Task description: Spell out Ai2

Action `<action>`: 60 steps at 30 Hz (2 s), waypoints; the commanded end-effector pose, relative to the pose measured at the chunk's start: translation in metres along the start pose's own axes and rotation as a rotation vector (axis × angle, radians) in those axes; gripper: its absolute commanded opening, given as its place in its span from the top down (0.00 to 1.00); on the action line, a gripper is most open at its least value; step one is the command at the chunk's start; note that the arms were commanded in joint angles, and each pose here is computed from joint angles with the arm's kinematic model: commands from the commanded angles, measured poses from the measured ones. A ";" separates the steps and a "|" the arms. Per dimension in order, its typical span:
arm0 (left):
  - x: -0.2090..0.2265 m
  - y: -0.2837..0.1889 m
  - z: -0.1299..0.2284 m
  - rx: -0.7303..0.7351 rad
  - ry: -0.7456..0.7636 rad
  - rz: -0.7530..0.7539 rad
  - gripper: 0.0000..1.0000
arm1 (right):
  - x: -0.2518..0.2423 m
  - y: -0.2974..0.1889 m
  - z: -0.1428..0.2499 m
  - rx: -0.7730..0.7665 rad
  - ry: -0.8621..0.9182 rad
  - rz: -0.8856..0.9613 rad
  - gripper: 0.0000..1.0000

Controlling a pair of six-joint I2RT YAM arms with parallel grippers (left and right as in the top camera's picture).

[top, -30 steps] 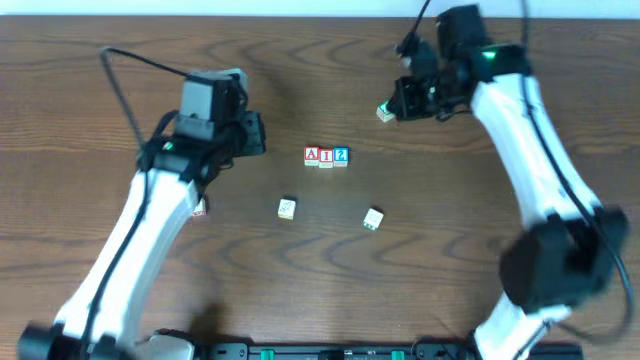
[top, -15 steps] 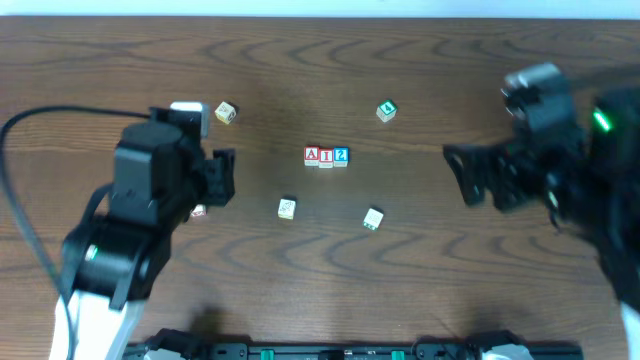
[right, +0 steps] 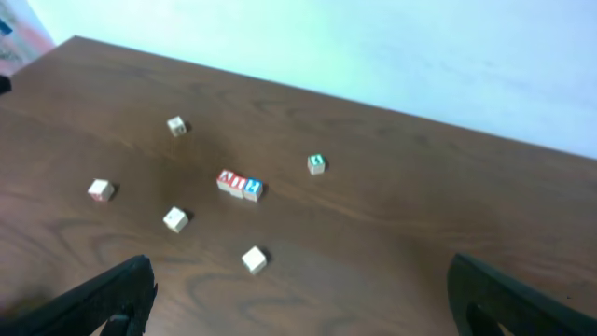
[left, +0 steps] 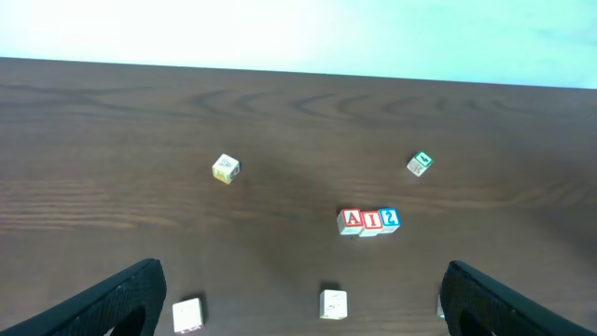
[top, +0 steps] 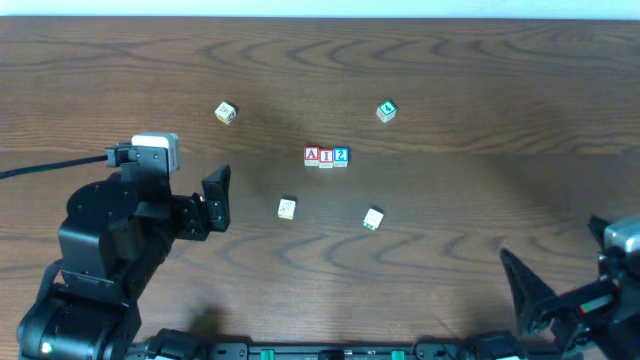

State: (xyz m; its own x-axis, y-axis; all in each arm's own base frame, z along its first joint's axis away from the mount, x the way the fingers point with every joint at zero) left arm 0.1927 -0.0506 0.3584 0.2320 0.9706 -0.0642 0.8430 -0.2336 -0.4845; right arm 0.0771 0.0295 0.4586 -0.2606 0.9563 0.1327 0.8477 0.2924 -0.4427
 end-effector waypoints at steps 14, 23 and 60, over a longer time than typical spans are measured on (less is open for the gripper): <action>0.015 -0.028 0.017 0.019 -0.034 -0.082 0.04 | -0.003 -0.004 0.033 0.175 0.016 0.026 0.01; 0.033 -0.086 0.067 -0.110 0.079 -0.293 0.05 | -0.004 -0.005 0.039 0.207 0.020 0.028 0.01; 0.053 0.069 0.231 0.010 0.065 -0.201 0.05 | -0.004 -0.005 0.039 0.207 0.020 0.028 0.01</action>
State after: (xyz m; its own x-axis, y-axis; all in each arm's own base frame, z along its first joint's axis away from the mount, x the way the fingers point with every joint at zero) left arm 0.1505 -0.0011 0.1255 0.0882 0.9904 0.1063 0.8744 -0.0258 -0.4846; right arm 0.0564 0.0254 0.4253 -0.2286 0.9626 0.1455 0.7360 0.2687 -0.6214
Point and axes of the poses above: each gripper's point midway between its finger pads, its own y axis out along the fingers, its own x axis along the line the jaws close on, z = x × y, the point moved 6 cm from there along -y, back along the fingers, and after that the axes turned 8 degrees about y, right-handed, at the moved point
